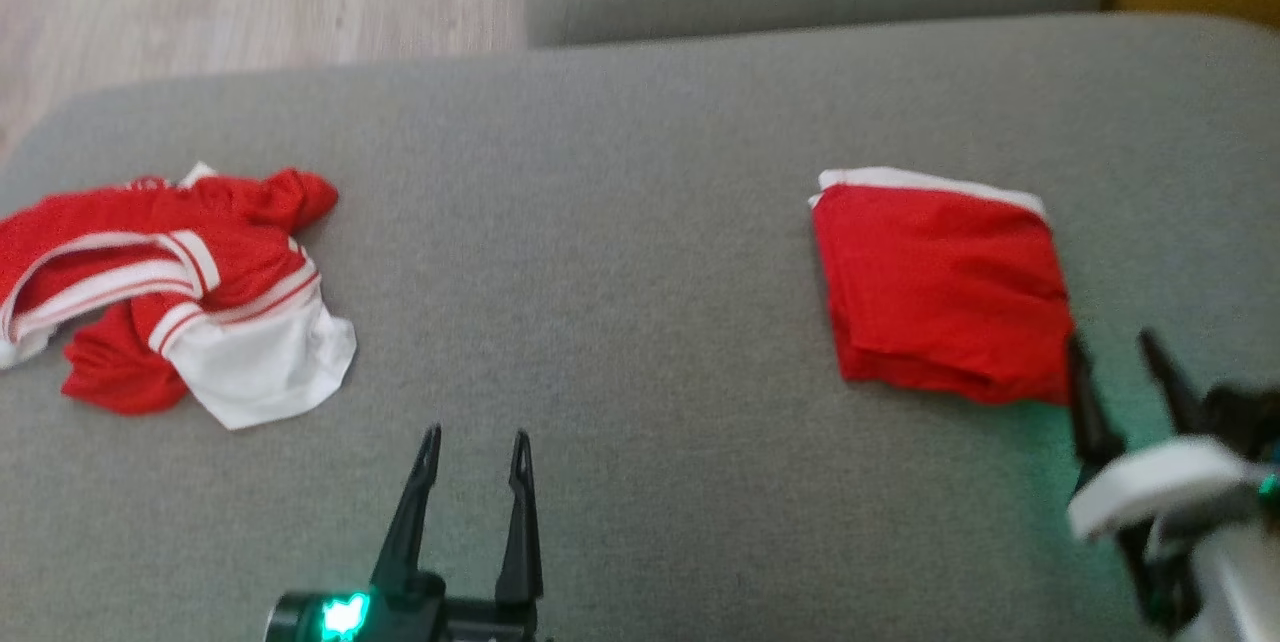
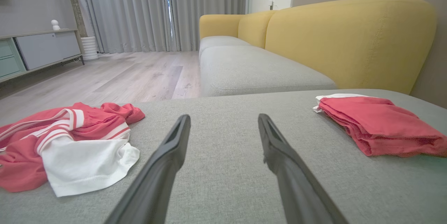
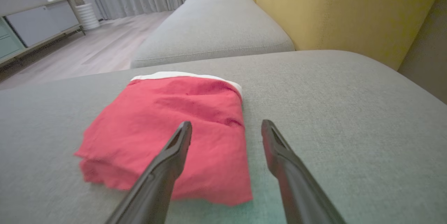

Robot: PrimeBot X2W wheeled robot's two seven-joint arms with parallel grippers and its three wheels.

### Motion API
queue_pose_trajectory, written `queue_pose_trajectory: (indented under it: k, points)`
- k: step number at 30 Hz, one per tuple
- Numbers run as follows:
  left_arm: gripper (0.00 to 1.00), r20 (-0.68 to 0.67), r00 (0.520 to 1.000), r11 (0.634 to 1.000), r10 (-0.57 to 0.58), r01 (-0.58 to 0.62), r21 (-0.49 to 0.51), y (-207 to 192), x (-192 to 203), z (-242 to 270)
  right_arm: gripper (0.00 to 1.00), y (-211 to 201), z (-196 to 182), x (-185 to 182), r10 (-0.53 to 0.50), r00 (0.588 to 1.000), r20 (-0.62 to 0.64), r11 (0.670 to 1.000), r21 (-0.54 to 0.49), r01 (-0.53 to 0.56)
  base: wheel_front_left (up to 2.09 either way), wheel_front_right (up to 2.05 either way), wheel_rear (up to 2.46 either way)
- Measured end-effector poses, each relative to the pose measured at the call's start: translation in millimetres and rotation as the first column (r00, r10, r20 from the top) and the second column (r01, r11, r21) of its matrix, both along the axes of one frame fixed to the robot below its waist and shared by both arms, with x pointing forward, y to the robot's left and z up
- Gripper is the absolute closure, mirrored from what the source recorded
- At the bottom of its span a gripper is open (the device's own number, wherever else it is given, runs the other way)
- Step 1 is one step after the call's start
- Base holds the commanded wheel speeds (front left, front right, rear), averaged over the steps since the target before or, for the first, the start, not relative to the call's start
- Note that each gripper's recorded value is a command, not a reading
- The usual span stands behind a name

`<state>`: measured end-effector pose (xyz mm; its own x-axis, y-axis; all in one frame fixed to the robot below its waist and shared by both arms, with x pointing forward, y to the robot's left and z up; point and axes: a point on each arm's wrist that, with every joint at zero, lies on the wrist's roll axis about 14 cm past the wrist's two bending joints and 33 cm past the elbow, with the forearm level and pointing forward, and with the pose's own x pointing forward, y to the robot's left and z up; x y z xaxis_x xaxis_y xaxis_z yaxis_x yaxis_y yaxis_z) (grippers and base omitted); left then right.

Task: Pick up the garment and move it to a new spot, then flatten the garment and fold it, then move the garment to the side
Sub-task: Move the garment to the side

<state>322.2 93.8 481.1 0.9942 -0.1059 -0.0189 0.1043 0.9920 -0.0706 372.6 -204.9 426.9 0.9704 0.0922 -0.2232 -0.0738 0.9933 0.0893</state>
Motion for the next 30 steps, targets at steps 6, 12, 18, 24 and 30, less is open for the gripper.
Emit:
queue_pose_trajectory:
  k: [6,12,18,24,30]
  points:
    - [0.00,-0.015,1.000,1.000,-0.010,0.011,0.009,-3,22,-7,0.00,-28,-14,45,-0.076,0.991,-0.113,0.997,0.003,0.076,0.00,0.00,0.00]
    - [0.00,-0.037,0.999,1.000,0.000,0.001,0.017,0,29,-15,0.00,-43,-47,53,-0.094,0.959,-0.269,0.995,-0.060,0.080,0.00,0.00,0.00]
    - [0.00,-0.053,0.999,1.000,0.013,-0.011,0.023,2,29,-20,0.71,-14,-65,54,-0.019,0.933,-0.358,1.000,0.002,0.021,0.00,0.00,0.00]
    - [0.00,-0.046,0.999,1.000,0.007,-0.006,0.024,0,33,-18,1.00,-17,-64,55,-0.006,0.929,-0.369,1.000,0.007,0.009,0.00,0.00,0.00]
    - [0.00,-0.059,0.998,1.000,-0.023,0.024,0.017,-9,37,-23,1.00,-68,-49,62,-0.096,0.941,-0.324,0.994,-0.087,0.072,0.00,0.00,0.00]
